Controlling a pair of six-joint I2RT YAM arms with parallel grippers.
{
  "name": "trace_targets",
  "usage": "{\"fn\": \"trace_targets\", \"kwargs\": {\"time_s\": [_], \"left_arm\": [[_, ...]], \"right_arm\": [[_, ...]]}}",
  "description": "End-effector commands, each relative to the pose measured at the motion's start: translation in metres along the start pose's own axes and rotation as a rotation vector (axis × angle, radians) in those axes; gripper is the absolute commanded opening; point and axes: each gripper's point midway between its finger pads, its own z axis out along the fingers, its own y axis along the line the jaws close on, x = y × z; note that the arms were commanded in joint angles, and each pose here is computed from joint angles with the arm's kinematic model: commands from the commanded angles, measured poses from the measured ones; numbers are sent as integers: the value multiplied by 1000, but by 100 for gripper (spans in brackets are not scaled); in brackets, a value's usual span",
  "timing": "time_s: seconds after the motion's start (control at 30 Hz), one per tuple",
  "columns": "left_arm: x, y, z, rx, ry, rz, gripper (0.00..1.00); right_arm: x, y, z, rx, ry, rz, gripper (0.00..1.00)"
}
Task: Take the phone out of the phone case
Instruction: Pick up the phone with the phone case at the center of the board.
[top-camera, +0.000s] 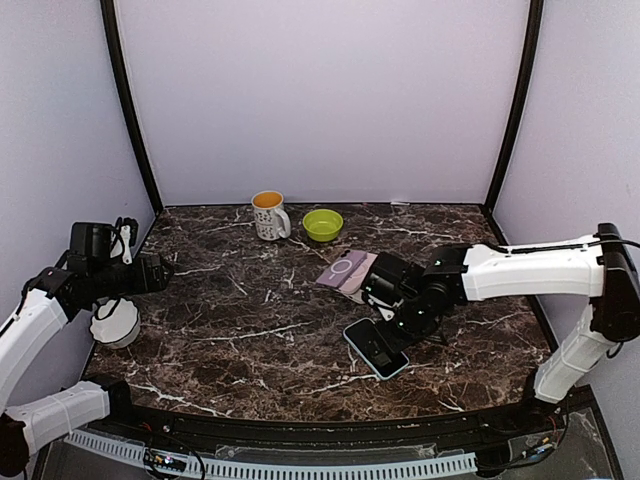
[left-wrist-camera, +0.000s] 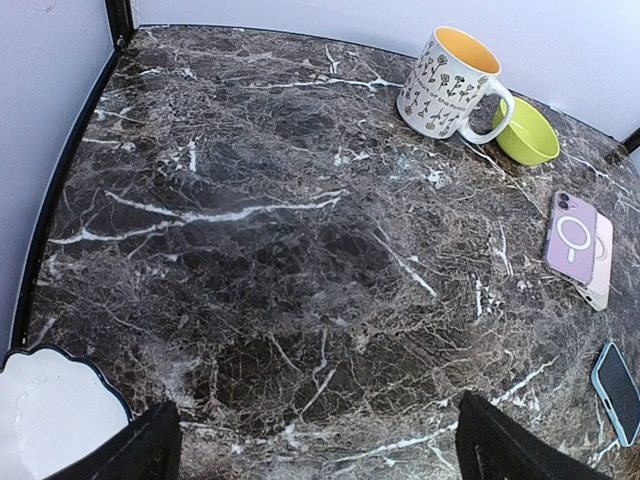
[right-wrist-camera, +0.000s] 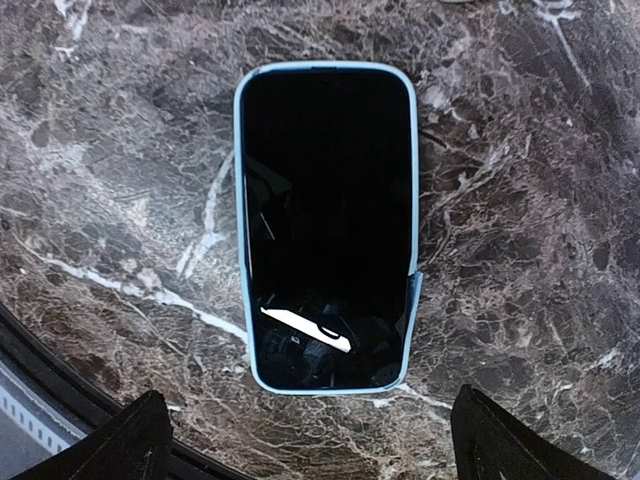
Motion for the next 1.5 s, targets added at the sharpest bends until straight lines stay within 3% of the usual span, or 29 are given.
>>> {"fn": "trace_targets", "kwargs": {"time_s": [0.0,0.5,0.87,1.3,1.47], "left_arm": [[0,-4,-1,20,-16,21,98],[2,-4,0,15,-11,28,98],[4,-3,3,11,4,28,98],[3,-13,3,66,1,45,98],[-3,-55,-5,305,-4,68,99]], "right_arm": [[-6,9,14,4,6,-14,99],[3,-1,70,31,83,-44,99],[21,-16,83,67,128,-38,98],[25,-17,85,55,103,-83,62],[-8,-3,65,31,-30,-119,59]]}}
